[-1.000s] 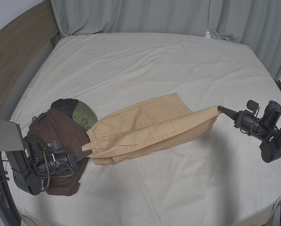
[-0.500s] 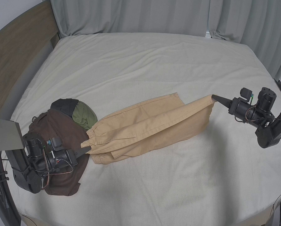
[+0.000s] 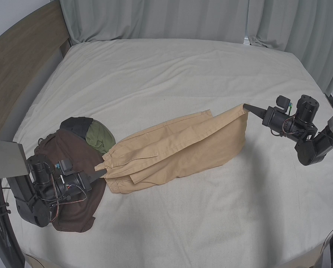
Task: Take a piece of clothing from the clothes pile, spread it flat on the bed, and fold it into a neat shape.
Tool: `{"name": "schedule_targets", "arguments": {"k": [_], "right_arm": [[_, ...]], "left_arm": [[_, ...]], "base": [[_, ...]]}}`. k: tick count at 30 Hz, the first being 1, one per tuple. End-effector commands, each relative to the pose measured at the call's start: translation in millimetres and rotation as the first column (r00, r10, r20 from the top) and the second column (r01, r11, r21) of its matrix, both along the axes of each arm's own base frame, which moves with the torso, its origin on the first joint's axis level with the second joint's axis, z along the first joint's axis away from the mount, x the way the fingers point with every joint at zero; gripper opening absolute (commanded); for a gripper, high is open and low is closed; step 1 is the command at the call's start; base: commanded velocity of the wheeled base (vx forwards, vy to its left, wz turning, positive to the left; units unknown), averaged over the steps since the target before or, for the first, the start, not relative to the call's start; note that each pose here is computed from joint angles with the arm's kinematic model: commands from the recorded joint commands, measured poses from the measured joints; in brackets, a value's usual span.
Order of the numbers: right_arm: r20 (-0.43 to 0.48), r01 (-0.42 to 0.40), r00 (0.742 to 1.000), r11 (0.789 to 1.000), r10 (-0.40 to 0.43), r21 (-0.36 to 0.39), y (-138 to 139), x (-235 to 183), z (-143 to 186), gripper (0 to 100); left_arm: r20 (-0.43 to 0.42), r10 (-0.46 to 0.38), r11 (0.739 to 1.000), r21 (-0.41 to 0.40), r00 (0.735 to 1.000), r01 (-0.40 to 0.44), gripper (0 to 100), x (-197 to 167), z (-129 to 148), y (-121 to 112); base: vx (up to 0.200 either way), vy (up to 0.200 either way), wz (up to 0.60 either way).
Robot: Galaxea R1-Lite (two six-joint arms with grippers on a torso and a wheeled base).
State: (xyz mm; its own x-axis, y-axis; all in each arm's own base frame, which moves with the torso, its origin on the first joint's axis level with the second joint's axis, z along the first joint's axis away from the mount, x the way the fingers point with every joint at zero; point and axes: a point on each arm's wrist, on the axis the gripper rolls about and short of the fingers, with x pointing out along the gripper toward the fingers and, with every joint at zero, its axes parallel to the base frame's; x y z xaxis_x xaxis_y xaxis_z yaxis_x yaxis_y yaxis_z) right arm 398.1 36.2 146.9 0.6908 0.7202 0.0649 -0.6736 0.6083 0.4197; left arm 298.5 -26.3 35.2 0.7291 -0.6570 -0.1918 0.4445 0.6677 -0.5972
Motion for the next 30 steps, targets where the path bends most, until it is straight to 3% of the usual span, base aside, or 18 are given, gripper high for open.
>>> {"name": "schedule_targets", "arguments": {"k": [1,30], "right_arm": [[-0.025,-0.013,1.000,1.000,0.013,-0.001,6.8,10.9,-10.9,0],[-0.025,0.016,1.000,1.000,-0.016,0.003,25.8,58.4,-11.5,0]], "left_arm": [[-0.001,0.003,1.000,-0.005,1.000,-0.003,0,2.9,-0.9,-0.7],[-0.024,0.065,0.997,-0.036,0.998,-0.066,0,35.4,-22.9,5.2]], "base": [[0.000,0.000,0.00],[0.000,0.000,0.00]]}}
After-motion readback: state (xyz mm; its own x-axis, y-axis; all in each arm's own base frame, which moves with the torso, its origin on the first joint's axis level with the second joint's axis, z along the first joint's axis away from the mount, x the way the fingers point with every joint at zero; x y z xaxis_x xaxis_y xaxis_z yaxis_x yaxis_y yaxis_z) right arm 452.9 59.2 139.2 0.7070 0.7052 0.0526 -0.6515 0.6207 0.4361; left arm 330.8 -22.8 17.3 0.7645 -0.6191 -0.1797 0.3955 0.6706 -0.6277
